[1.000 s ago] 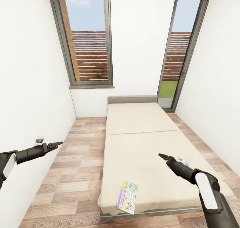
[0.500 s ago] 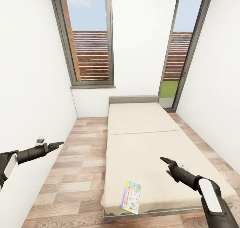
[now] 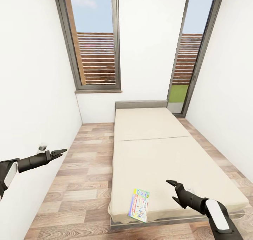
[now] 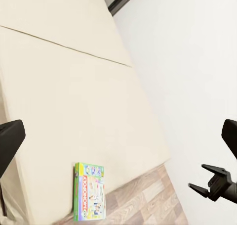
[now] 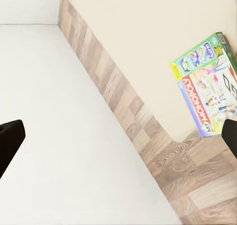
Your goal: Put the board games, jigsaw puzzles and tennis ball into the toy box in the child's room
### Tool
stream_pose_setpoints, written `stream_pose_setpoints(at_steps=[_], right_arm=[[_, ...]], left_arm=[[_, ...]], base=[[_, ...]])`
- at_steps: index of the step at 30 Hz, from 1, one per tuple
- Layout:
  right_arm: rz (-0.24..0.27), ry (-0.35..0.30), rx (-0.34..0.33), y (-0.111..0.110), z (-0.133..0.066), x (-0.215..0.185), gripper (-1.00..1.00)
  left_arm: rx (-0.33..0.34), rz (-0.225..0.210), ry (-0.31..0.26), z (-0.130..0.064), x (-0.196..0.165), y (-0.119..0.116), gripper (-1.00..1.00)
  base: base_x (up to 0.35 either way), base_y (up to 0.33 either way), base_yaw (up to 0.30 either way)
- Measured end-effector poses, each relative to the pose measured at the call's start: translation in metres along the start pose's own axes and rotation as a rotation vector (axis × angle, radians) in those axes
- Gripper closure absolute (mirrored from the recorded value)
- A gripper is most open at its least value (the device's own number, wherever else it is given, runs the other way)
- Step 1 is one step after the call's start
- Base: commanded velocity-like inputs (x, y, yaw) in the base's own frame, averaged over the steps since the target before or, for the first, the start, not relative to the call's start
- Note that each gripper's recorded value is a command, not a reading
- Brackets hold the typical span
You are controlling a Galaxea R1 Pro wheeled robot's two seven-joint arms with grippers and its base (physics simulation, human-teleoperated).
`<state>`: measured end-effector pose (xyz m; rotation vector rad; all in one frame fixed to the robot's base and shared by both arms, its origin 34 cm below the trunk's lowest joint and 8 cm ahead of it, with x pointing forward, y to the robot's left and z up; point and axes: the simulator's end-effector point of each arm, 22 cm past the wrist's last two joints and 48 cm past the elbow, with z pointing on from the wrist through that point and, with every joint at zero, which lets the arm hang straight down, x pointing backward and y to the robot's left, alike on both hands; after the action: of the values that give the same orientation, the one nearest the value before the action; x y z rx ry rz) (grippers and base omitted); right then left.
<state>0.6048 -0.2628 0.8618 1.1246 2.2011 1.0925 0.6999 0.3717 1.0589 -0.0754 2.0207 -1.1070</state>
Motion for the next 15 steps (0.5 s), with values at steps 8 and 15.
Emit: stream_pose_setpoints(at_steps=[8, 15], right_arm=[[0.053, -0.017, 0.047, -0.030, 0.008, 0.006, -1.00], [0.096, -0.052, 0.097, -0.058, 0.013, 0.009, -1.00]], left_arm=[[0.002, -0.003, 0.002, 0.000, 0.001, 0.000, -1.00], [0.032, -0.007, 0.000, -0.001, 0.000, -0.007, -1.00]], base=[[-0.002, 0.001, 0.000], [0.000, 0.000, 0.000]])
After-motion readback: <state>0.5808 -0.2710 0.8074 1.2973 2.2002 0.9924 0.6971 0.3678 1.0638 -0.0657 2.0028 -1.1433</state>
